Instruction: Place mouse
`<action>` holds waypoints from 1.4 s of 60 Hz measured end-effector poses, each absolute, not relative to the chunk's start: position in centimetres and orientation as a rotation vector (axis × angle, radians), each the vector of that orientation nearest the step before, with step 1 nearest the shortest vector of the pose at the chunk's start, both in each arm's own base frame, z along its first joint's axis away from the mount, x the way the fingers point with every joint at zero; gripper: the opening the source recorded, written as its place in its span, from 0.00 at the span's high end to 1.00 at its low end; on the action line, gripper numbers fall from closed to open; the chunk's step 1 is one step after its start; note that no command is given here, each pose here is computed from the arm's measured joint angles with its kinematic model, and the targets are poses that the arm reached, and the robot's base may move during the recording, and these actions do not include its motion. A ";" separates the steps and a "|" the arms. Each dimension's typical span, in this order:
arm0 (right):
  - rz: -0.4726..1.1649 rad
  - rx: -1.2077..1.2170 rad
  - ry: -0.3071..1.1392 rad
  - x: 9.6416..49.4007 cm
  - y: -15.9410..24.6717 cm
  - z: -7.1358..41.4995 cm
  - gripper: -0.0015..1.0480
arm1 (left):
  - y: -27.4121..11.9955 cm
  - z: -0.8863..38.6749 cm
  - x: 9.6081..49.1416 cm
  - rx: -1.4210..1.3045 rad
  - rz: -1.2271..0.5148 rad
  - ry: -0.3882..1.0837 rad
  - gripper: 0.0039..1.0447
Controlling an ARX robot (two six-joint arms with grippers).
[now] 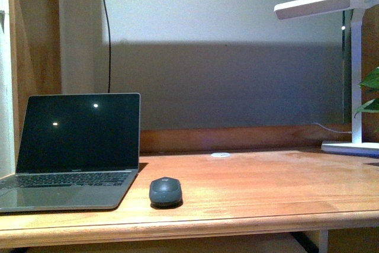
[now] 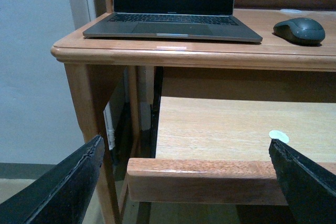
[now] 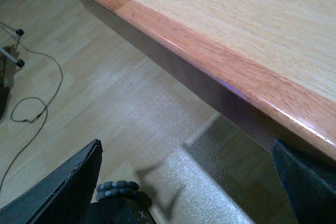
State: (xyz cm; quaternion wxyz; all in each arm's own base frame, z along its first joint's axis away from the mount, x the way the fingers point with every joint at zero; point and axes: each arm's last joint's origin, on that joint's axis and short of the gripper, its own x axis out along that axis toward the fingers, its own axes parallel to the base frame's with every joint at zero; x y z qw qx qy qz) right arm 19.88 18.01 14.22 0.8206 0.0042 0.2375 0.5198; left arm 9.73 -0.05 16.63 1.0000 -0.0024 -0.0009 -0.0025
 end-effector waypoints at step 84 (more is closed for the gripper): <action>0.725 0.192 0.393 30.1 31.8 13.0 0.07 | 0.0 16.6 9.7 -0.005 -0.005 -0.001 0.07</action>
